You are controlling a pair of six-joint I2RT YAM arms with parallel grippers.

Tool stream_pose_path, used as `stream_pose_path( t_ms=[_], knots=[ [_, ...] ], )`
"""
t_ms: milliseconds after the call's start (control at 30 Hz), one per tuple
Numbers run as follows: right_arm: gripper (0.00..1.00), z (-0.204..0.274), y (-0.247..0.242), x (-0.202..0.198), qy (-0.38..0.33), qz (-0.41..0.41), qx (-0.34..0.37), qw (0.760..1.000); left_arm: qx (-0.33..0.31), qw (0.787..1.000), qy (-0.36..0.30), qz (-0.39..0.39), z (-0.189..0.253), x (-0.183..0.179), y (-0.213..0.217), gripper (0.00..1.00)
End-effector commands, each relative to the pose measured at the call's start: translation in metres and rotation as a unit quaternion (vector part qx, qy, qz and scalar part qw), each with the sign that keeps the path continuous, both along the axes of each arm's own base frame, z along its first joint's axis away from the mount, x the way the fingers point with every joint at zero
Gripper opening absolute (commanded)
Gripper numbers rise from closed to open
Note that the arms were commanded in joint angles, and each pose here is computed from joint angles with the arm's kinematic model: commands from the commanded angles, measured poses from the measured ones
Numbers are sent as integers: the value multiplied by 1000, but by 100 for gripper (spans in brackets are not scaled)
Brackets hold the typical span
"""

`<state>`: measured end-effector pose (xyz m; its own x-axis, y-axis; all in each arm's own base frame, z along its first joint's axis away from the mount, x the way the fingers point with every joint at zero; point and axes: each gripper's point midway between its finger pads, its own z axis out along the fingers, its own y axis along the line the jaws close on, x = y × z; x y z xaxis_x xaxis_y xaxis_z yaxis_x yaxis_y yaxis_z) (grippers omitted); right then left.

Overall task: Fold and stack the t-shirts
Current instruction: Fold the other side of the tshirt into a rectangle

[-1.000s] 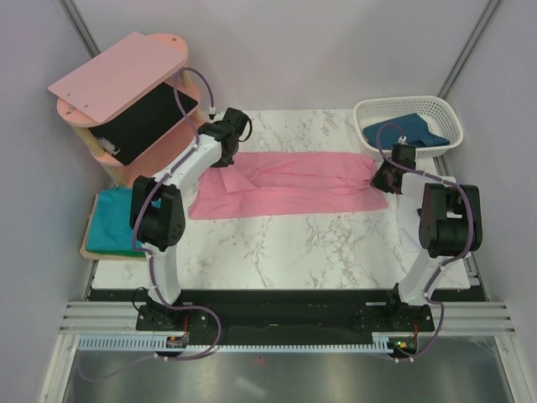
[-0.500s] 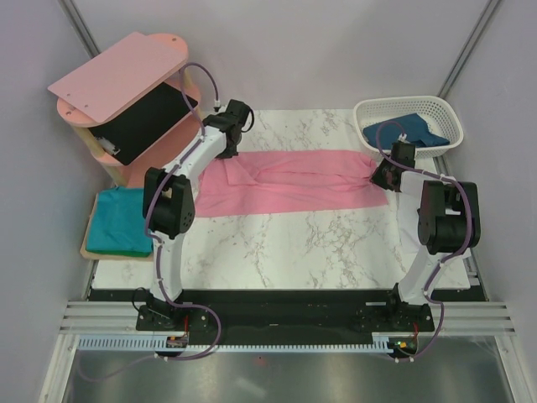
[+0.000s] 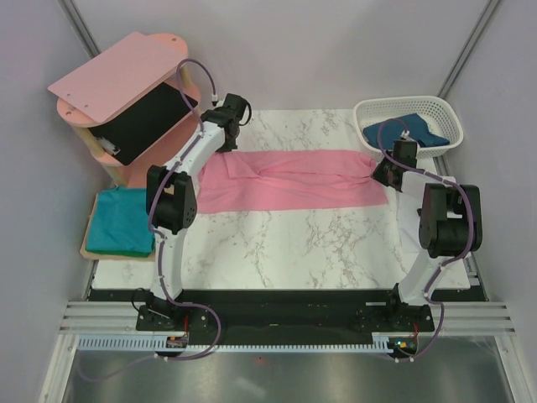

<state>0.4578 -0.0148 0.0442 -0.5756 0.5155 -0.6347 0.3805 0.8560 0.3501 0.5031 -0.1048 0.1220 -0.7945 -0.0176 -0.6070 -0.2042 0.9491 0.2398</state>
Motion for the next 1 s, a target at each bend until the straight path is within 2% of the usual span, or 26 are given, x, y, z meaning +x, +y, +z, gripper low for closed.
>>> stream_pose_path(
  t_ms=[0,67,167,200,233,267,300,367,467,567,600,667,700,733,767,800,833,867,967],
  knots=[
    [0,-7,-5,12,-11,-15,-6,1000,-3,1000,-8,-13,-2,22,-1,2],
    [1,-16,-5,14,-5,-15,-5,1000,-4,1000,-9,-17,-6,29,-4,2],
    [9,-24,-3,19,7,-8,-11,1000,-3,1000,-4,-26,-14,37,-7,2],
    [24,-25,-2,20,11,-2,-14,1000,-5,1000,0,-29,-18,38,-7,14],
    [33,-26,-3,20,17,-3,-20,1000,-11,999,5,-34,-22,39,-10,41],
    [50,-26,-1,18,17,3,-28,999,-11,999,7,-31,-24,39,-8,67],
    [59,-23,1,18,15,5,-35,999,-11,1000,7,-28,-24,38,-7,86],
    [77,-9,3,14,2,3,-69,998,-13,1000,3,-22,-20,34,-6,92],
    [90,15,11,11,-15,11,-107,994,-19,1000,0,-20,-13,29,-7,95],
    [98,35,19,7,-33,18,-118,992,-30,999,-4,-22,-1,18,-9,95],
    [98,39,20,5,-38,18,-118,992,-37,999,-19,-22,13,15,-10,95],
    [98,49,25,-2,-48,24,-116,992,-48,998,-7,-27,7,2,-14,96],
    [98,61,25,-5,-62,23,-115,991,-58,998,-16,-28,18,-4,-15,96],
    [98,57,27,-13,-57,26,-116,991,-75,996,-27,-29,22,-6,-19,95],
    [98,61,29,-16,-62,29,-113,991,-78,997,-10,-28,6,-19,-16,90],
    [98,72,31,-20,-76,32,-110,991,-87,996,-9,-32,3,-24,-18,80],
    [98,70,32,-26,-74,34,-110,991,-115,992,-43,-39,20,-23,-25,58],
    [98,72,33,-29,-77,36,-109,990,-117,992,-24,-35,1,-35,-22,3],
    [98,80,34,-39,-86,39,-109,990,-164,985,-21,-45,-12,-44,-32,2]
  ],
)
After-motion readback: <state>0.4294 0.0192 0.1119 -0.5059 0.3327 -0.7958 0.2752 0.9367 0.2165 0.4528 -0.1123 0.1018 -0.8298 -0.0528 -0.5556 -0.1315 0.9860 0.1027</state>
